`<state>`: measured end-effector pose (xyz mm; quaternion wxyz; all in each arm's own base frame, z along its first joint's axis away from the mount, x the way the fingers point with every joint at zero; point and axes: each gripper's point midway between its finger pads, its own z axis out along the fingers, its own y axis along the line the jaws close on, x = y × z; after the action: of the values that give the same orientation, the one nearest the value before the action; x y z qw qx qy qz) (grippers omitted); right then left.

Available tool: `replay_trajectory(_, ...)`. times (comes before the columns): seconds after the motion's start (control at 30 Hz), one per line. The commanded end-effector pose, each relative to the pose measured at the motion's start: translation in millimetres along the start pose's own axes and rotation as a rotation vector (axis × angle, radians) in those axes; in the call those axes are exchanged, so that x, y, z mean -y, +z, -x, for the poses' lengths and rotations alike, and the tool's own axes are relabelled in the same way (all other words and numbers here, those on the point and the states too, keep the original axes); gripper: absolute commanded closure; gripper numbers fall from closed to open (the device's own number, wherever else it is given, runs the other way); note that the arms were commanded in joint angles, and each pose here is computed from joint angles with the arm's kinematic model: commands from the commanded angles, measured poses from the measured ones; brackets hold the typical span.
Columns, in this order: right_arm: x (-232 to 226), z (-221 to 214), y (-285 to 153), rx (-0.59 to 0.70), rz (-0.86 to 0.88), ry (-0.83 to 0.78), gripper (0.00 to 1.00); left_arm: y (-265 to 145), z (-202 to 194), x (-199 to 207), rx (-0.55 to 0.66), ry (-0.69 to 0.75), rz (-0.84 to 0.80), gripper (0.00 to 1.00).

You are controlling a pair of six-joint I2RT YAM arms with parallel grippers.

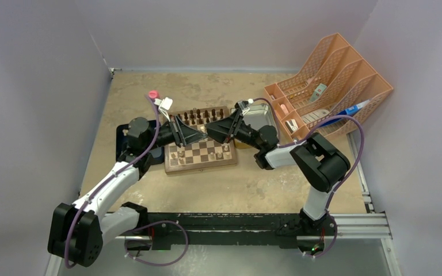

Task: Set up the chess pieces on the board
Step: Pick up the chess piece from the storage box.

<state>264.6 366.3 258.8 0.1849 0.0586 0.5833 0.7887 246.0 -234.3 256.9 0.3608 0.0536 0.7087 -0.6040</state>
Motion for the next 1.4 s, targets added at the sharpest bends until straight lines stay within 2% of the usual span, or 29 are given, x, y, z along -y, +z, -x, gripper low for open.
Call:
replay_trajectory(0.0, -123, -35, -37, -0.057, 0.549, -0.32, 0.38, 2, 15, 14, 0.035, 0.086, -0.02, 1.0)
replay_trajectory(0.7, -120, -37, -46, -0.033, 0.524, -0.313, 0.59, 1, 16, 10, 0.06, 0.091, -0.013, 1.0)
replay_trajectory(0.8, -121, -36, -45, -0.027, 0.526, -0.319, 0.6, 1, 17, 11, 0.06, 0.089, -0.016, 1.0)
replay_trajectory(1.07, -129, -32, -42, -0.015, 0.554, -0.324, 0.36, 0, 19, 23, 0.071, 0.057, -0.054, 1.0)
replay_trajectory(1.37, -143, -33, -37, -0.011, 0.6, -0.311, 0.28, 0, 21, 39, 0.076, 0.028, -0.11, 1.0)
